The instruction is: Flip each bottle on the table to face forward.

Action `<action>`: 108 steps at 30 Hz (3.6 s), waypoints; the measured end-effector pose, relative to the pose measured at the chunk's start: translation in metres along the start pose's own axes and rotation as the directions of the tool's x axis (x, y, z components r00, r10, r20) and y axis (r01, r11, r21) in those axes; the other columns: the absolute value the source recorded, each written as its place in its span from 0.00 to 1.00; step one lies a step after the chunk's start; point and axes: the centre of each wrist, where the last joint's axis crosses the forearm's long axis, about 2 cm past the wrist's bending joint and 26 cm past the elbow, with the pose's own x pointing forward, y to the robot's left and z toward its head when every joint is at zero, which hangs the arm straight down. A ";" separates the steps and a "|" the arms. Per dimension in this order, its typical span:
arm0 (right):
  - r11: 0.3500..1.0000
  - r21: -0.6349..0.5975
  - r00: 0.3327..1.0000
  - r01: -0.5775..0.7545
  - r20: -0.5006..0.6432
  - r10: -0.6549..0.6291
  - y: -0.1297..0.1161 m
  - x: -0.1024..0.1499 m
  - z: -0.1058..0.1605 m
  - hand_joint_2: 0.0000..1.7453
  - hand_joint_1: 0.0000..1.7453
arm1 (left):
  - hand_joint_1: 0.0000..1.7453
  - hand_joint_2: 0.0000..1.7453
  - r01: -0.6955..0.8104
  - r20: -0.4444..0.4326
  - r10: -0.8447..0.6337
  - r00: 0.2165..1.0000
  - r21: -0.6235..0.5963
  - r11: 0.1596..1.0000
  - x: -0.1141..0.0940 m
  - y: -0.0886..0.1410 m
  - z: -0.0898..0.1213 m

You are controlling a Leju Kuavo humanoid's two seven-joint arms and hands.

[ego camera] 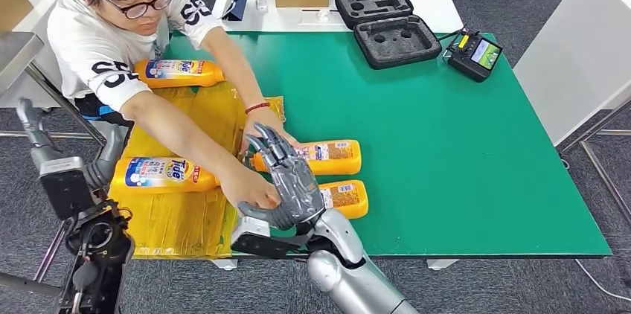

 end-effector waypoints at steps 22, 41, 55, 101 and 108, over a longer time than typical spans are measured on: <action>0.866 0.493 0.938 -0.085 -0.252 0.236 -0.007 -0.041 0.013 1.00 0.00 | 0.00 1.00 -0.045 -0.014 0.045 0.999 0.018 0.999 0.013 0.031 0.016; 0.831 0.547 0.909 -0.103 -0.288 0.302 -0.014 -0.061 0.026 1.00 0.00 | 0.00 1.00 -0.029 -0.051 0.030 0.998 0.017 0.999 0.011 0.039 0.029; 0.803 0.587 0.884 -0.105 -0.315 0.346 -0.022 -0.075 0.031 1.00 0.80 | 0.00 1.00 -0.039 -0.065 0.040 0.997 0.026 0.999 0.010 0.041 0.030; 0.795 -0.249 0.832 0.553 0.124 -0.540 -0.036 -0.028 -0.004 1.00 1.00 | 0.00 1.00 -0.573 -0.499 0.496 0.710 0.000 0.820 -0.003 0.017 0.069; 0.796 -0.261 0.837 0.546 0.122 -0.534 -0.036 -0.028 -0.004 1.00 1.00 | 0.00 1.00 -0.621 -0.547 0.508 0.665 -0.029 0.783 0.000 0.010 0.079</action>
